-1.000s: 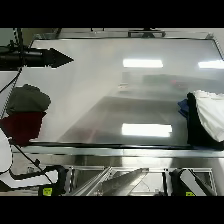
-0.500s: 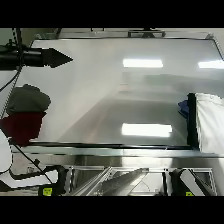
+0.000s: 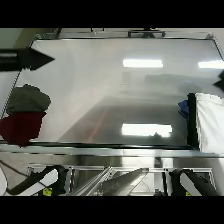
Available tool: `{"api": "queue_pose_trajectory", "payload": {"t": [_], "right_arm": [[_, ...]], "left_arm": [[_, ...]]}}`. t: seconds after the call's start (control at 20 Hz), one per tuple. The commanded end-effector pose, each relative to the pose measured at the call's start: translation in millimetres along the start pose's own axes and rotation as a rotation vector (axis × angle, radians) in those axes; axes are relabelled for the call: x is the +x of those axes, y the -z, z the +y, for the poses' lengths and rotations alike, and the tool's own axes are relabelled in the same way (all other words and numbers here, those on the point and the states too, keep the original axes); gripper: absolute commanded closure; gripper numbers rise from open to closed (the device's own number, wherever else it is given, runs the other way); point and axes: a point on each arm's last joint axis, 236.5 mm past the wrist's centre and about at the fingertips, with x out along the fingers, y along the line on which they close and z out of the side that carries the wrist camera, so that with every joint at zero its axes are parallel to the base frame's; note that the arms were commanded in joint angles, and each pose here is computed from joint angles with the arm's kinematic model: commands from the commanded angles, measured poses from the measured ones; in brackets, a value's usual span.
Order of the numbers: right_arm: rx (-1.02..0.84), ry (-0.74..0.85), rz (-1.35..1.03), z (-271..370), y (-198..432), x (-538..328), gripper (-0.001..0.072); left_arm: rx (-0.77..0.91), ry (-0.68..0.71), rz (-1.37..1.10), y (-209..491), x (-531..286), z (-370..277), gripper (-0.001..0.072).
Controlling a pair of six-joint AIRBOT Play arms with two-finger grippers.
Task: Fold the shirts.
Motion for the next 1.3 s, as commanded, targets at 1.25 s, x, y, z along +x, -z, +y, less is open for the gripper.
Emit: {"api": "queue_pose_trajectory", "payload": {"t": [1.25], "right_arm": [[-0.381, -0.102, 0.412, 16.3, 241.5, 96.0, 0.0692]], "left_arm": [[-0.355, -0.071, 0.192, 249.1, 47.0, 35.2, 0.0694]]}}
